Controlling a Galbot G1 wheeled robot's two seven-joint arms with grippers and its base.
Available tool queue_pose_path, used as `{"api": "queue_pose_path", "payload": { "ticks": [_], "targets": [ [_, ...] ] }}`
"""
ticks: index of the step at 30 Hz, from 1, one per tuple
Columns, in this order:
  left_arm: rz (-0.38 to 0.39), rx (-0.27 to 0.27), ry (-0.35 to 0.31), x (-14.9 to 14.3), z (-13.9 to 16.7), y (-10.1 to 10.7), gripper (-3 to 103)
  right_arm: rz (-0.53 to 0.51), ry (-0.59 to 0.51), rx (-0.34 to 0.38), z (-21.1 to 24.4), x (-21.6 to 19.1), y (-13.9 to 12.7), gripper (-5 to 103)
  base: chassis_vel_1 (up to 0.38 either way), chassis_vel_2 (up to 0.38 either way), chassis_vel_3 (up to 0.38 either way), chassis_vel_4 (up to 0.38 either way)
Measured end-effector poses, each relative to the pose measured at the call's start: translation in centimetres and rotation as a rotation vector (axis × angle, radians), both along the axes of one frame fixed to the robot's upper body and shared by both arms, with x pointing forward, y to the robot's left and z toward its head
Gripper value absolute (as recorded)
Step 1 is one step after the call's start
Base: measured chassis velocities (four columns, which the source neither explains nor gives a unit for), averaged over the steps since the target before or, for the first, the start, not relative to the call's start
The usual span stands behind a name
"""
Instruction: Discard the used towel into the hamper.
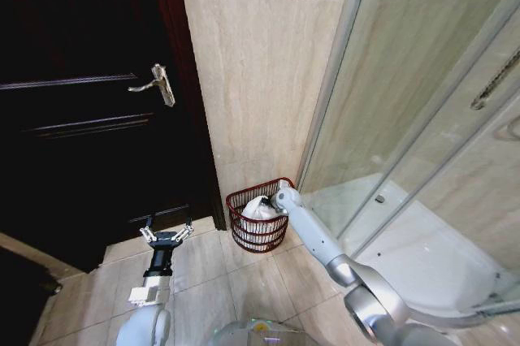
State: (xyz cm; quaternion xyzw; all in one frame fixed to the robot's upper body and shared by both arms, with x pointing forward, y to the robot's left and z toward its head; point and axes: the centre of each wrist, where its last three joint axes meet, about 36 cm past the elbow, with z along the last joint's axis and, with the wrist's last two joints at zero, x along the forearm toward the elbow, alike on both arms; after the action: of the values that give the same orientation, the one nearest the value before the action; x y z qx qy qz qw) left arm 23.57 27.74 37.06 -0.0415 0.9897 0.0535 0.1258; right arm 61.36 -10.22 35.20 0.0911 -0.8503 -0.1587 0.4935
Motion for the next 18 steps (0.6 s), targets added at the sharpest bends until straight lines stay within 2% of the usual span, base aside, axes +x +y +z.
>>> {"api": "queue_pose_path", "payload": {
  "ticks": [5, 7, 9, 11, 12, 15, 17, 18],
  "targets": [
    [-0.005, -0.041, 0.032, 0.1, 0.2, -0.1, 100, 0.01, 0.002, -0.003, -1.1, -0.3, -0.1, 3, 0.0, 0.0, 0.0, 0.0],
    [-0.018, -0.086, 0.05, 0.2, 0.2, -0.4, 100, 0.025, -0.003, -0.007, -1.5, -0.7, -0.1, 3, 0.0, 0.0, 0.0, 0.0],
    [-0.027, -0.095, 0.057, 0.3, 0.2, -0.4, 100, 0.03, -0.006, -0.009, -1.6, -0.8, -0.1, 1, 0.0, 0.0, 0.0, 0.0],
    [-0.071, -0.094, 0.075, 0.5, 0.3, -0.1, 100, 0.064, -0.028, -0.006, -1.9, -1.4, -0.4, 12, 0.0, 0.0, 0.0, 0.0],
    [-0.071, -0.094, 0.075, 0.5, 0.3, -0.1, 100, 0.064, -0.028, -0.006, -1.9, -1.4, -0.4, 12, 0.0, 0.0, 0.0, 0.0],
    [-0.142, -0.073, 0.121, 0.4, 0.2, 0.7, 100, 0.151, -0.086, 0.016, -2.4, -2.4, -1.6, 28, 0.0, 0.0, 0.0, 0.0],
    [-0.152, -0.067, 0.13, 0.4, 0.1, 0.9, 100, 0.161, -0.104, 0.029, -2.5, -2.6, -1.9, 28, 0.0, 0.0, 0.0, 0.0],
    [-0.159, -0.06, 0.137, 0.4, 0.0, 1.1, 100, 0.167, -0.124, 0.035, -2.5, -2.9, -2.0, 33, 0.0, 0.0, 0.0, 0.0]
  ]
}}
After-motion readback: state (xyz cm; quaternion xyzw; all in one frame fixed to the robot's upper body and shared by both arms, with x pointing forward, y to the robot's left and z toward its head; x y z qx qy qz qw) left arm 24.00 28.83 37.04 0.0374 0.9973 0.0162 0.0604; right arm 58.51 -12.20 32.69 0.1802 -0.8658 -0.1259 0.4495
